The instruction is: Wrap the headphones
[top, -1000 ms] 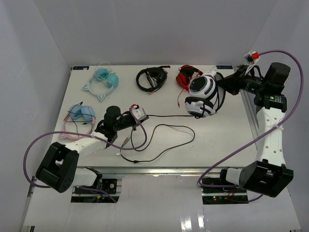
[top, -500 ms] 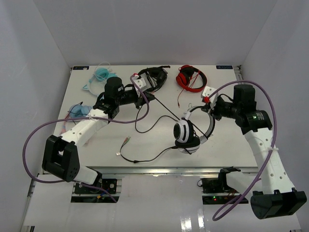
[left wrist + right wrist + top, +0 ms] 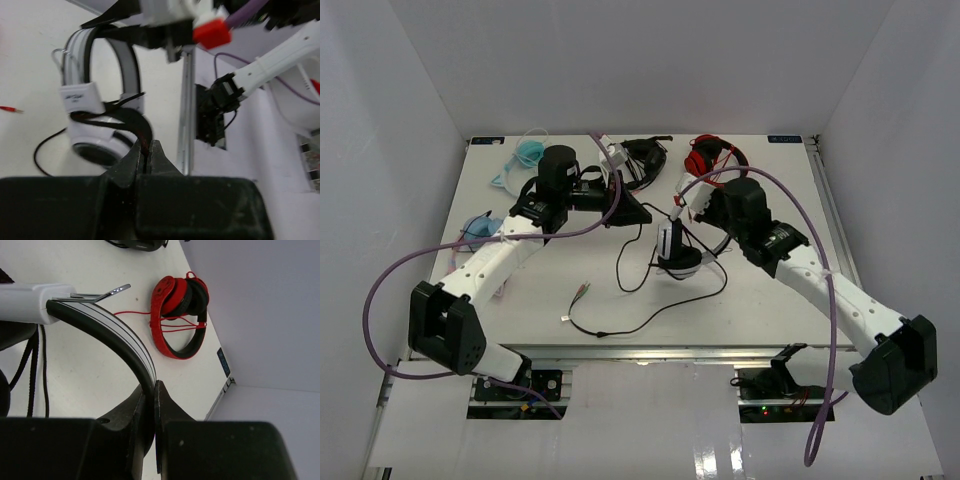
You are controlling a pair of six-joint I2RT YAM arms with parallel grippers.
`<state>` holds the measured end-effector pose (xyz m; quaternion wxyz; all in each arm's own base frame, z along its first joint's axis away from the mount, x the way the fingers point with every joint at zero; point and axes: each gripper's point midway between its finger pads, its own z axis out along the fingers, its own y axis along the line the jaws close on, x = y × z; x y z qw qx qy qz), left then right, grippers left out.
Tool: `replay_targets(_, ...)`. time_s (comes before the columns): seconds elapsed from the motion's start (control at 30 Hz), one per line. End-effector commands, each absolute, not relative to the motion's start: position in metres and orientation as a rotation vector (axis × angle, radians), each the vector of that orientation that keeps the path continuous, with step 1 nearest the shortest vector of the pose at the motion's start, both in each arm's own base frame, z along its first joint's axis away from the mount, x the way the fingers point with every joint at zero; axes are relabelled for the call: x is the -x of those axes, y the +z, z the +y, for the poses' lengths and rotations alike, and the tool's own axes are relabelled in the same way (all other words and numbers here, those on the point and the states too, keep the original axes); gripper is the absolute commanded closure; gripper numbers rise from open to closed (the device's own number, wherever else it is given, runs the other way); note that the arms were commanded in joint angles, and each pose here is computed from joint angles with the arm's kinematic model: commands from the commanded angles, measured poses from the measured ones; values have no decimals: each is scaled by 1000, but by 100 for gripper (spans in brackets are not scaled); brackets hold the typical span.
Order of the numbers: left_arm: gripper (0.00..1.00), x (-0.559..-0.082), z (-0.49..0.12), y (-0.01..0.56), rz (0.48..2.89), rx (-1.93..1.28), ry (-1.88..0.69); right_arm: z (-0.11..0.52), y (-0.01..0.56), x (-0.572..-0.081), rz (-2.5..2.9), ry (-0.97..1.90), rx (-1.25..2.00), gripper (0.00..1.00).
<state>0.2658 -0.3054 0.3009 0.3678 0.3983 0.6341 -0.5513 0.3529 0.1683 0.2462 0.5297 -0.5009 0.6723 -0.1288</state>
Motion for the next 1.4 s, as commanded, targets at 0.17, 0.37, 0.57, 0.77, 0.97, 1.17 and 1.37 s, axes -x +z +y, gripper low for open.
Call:
replay_targets(0.17,100,-213,-340,349,1612,-1001,-1732,146,345,-421,1608,-363,406,92)
replay_targets(0.37,87,-220,-363,321,1687,-838,-1725,171,335,-428,1768,4,324,92)
replay_targets(0.57,50,-250,-385,310,1671,-729,-1567,177,340,-412,1794,238,314,92)
replay_targets(0.77,36,-242,-396,295,1630,-841,-1421,165,355,-405,1798,353,254,92)
replay_targets(0.97,30,-232,-380,245,1619,-942,-1180,155,376,-397,1780,454,225,92)
replay_targets(1.17,27,-223,-369,183,1581,-987,-1066,149,389,-381,1777,593,196,92)
replay_targets(1.37,16,-232,-376,141,1486,-985,-939,147,397,-365,1761,677,186,92)
